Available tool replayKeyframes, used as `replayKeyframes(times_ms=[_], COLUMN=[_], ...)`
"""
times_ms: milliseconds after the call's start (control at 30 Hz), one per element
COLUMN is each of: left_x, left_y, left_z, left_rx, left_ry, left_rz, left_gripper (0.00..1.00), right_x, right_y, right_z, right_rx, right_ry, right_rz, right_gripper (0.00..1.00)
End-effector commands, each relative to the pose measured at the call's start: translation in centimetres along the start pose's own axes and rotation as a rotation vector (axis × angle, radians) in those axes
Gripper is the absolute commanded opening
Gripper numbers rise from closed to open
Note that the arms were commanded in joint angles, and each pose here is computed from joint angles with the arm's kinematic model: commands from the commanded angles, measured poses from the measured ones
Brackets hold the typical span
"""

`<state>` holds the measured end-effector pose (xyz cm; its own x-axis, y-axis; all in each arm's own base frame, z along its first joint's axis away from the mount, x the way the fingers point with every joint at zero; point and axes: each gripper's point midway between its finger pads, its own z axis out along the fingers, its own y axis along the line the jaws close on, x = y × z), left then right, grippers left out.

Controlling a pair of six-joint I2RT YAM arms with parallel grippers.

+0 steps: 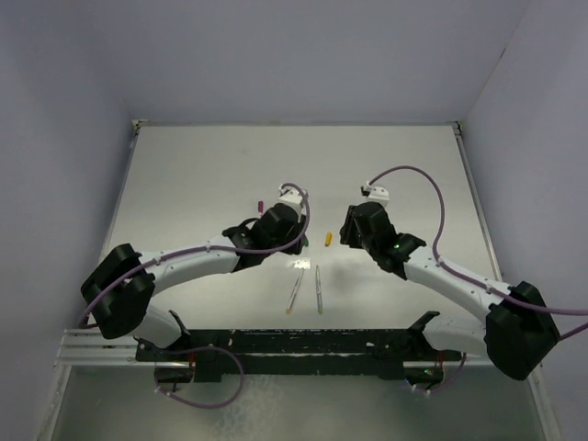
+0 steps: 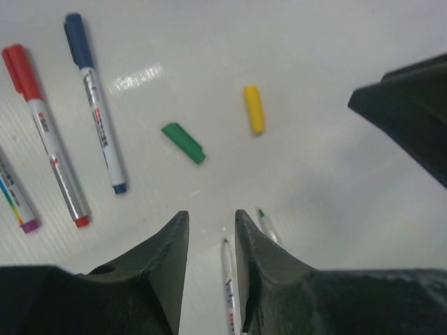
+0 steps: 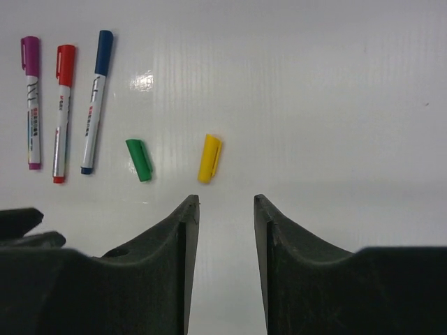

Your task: Insert the pens into the pen caps

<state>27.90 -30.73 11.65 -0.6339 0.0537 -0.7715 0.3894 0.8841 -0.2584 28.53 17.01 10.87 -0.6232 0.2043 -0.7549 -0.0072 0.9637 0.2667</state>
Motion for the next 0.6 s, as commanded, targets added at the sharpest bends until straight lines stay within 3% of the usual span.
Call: replayKeyframes(times_ms=[0,167,567], left_x=[3.5,6.9,10.9], left_y=[0.1,-0.1,-1.5], left_z=[-1.5,-2.5,-3.6], left_rx=[-0.015,-0.010,0.003], left_ry=[0.087,0.169,0.252], left_rz=[0.056,0.066,0.112], left_gripper=[0.36,0.39,0.41], right_x=[-1.2,-0.4,0.3], right_y=[1.5,2.0,2.3], right_z=[0.8,2.3,4.9], right_rx=[-0.031,-0.025,0.017], right_ry=[-0.007,0.038,0.080], right_rz=[-0.015,-0.041,-0.066], right_gripper=[0.39,0.39,0.40])
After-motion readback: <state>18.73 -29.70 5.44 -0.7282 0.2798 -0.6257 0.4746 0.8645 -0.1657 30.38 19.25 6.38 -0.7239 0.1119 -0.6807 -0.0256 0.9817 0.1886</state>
